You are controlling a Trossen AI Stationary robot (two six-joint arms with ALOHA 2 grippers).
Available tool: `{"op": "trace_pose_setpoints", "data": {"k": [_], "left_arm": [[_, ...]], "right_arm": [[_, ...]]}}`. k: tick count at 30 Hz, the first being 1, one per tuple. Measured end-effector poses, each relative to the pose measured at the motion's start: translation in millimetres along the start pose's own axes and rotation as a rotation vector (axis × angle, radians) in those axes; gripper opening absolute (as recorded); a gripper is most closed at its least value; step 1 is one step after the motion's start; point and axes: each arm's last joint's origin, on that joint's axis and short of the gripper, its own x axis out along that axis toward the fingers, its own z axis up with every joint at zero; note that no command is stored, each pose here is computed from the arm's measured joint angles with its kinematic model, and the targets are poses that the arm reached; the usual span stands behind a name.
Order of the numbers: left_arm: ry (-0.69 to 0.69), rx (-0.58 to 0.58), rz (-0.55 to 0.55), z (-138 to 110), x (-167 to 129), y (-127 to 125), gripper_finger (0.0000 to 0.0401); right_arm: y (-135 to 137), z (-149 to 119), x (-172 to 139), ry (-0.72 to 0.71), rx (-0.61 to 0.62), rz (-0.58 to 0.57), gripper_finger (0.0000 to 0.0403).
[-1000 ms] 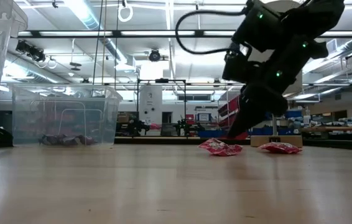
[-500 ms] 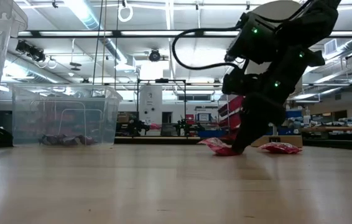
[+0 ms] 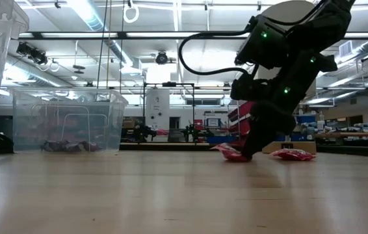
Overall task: Sort candy
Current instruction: Put the red chocolate into the bottom left transparent bin
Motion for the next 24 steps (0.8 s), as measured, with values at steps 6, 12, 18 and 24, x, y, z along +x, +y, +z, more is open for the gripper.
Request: {"op": "trace_pose_setpoints", "data": {"k": [6, 12, 18, 24], "left_arm": [[-0.005, -0.052, 0.003, -7, 6, -7, 0.0085], [-0.012, -0.099, 0.008, -23, 28, -22, 0.0085], [-0.003, -0.220, -0.062, -26, 55, -25, 0.0085], [-0.098, -0.280, -0.253, -21, 80, -27, 0.0085]], "right_arm": [[6, -1, -3, -0.027, -0.026, -0.025, 0.0002], [16, -1, -16, -0.083, -0.074, -0.053, 0.0000], [31, -2, -26, -0.169, -0.133, -0.141, 0.0000], [44, -5, -33, -0.235, -0.220, -0.230, 0.0000]]}}
